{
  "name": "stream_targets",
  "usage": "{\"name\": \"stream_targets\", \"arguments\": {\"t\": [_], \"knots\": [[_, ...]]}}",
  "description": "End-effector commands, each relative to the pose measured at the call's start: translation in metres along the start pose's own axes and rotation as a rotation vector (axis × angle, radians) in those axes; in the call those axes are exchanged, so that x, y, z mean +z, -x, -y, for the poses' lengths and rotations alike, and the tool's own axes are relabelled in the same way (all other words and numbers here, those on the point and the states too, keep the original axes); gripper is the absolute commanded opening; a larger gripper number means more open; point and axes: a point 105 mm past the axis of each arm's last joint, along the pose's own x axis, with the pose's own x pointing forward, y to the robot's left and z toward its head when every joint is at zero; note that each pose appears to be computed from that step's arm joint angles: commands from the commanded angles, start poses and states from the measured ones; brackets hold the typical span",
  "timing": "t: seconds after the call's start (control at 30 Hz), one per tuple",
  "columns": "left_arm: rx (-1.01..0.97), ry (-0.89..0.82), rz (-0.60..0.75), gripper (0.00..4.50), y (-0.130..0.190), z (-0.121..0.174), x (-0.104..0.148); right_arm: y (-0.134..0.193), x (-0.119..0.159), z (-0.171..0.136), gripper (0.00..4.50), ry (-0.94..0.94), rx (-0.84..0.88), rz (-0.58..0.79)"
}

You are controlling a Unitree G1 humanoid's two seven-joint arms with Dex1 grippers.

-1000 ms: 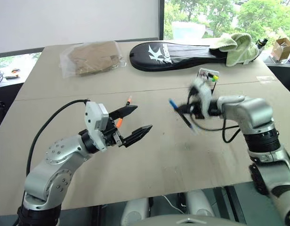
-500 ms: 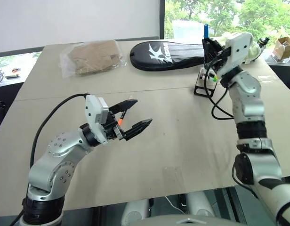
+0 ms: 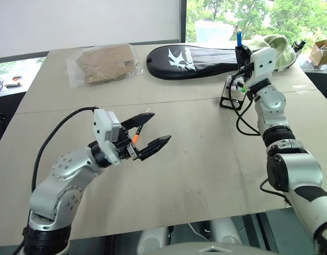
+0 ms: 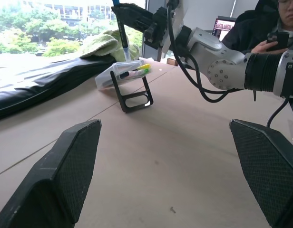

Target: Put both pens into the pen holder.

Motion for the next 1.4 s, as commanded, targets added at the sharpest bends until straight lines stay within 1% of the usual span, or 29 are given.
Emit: {"name": "stream_targets", "arguments": {"t": [0.03, 0.2, 0.27, 0.4, 0.5, 0.73, 1.17, 1.4], "knots": [[-0.026, -0.043, 0.035, 4.5, -0.001, 0.005, 0.015, -0.004, 0.015, 0.003, 0.05, -0.014, -0.023, 0.075], [-0.021, -0.043, 0.035, 4.5, 0.0, 0.003, 0.015, 0.0, 0.031, 0.003, 0.05, -0.04, -0.028, 0.165], [-0.021, -0.042, 0.033, 4.5, 0.0, 0.003, 0.015, 0.003, 0.038, -0.001, 0.05, -0.057, -0.005, 0.204], [-0.021, -0.041, 0.033, 4.5, -0.001, 0.003, 0.015, 0.011, 0.044, -0.006, 0.05, -0.068, 0.025, 0.23], [-0.019, -0.041, 0.034, 4.5, -0.001, 0.002, 0.015, 0.019, 0.041, -0.01, 0.05, -0.058, 0.041, 0.224], [-0.025, -0.039, 0.03, 4.5, -0.002, 0.002, 0.013, 0.03, 0.024, -0.009, 0.05, -0.024, 0.02, 0.172], [-0.038, -0.046, 0.039, 4.5, -0.004, 0.003, 0.016, 0.026, 0.013, -0.007, 0.05, 0.005, -0.011, 0.151], [-0.052, -0.046, 0.052, 4.5, -0.005, 0.005, 0.018, 0.022, 0.017, -0.002, 0.05, 0.025, -0.032, 0.169]]}}
